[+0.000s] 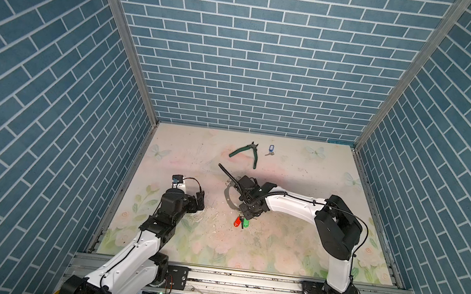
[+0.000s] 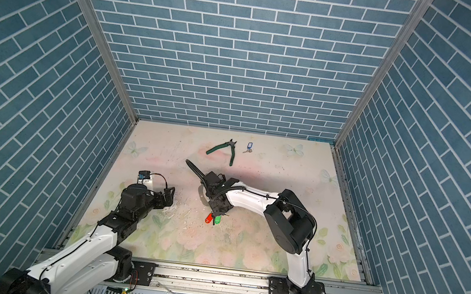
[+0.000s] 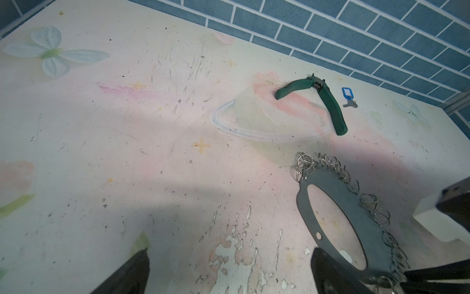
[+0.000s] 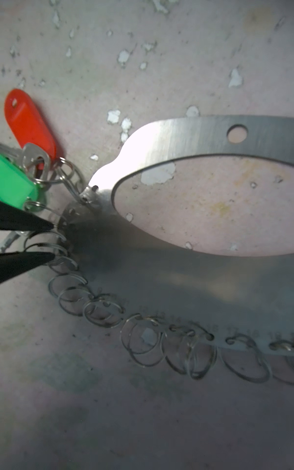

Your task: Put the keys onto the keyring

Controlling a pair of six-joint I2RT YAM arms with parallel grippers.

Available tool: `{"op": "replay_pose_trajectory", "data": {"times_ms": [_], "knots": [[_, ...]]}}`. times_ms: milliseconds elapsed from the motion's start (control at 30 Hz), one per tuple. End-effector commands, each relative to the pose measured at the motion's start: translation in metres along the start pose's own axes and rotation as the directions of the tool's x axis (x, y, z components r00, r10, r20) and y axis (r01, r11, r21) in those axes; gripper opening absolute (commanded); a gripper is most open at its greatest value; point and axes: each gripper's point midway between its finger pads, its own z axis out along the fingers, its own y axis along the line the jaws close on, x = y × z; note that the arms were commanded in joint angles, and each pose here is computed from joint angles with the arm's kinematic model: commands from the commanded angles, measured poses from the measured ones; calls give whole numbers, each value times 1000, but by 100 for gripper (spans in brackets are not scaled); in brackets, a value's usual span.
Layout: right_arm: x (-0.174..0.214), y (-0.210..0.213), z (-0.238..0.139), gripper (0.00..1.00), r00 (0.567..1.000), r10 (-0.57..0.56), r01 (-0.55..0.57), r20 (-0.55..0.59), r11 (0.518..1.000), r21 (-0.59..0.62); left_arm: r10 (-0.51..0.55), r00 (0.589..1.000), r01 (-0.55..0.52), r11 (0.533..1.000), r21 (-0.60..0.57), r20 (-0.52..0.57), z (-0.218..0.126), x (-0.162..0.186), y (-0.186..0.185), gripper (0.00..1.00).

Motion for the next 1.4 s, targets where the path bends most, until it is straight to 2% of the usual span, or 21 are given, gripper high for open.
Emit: {"op": "replay_pose_trajectory", "data": {"times_ms": [0, 367, 567, 800, 933, 1133, 1233, 1367], "knots": [[-12, -2, -9, 10, 1000, 2, -2, 22, 1000, 21, 12, 1000, -12, 1000, 10, 18, -1, -5, -3, 100], [-15, 0, -30, 3, 997, 36, -35, 67, 999, -18, 10, 1000, -11, 1000, 27, 15, -1, -5, -6, 100], [-18, 3, -49, 0, 988, 105, -97, 111, 992, -75, 33, 999, -33, 984, 177, 4, 0, -4, -33, 100], [-15, 2, -52, 0, 977, 171, -155, 126, 980, -127, 166, 986, -158, 931, 330, 1, -7, 5, -79, 99], [-10, -1, -50, 0, 975, 186, -171, 122, 978, -122, 195, 981, -178, 913, 367, -8, -5, 10, -89, 98], [-13, -4, -68, 0, 963, 212, -189, 165, 971, -143, 291, 957, -267, 850, 454, 17, -10, 22, -117, 95], [-18, -6, -87, 0, 951, 231, -199, 204, 966, -162, 341, 937, -332, 795, 507, 80, -18, 25, -135, 94], [-18, -7, -103, 0, 945, 237, -200, 227, 964, -177, 414, 884, -460, 690, 559, 216, -37, 27, -161, 89]]}}
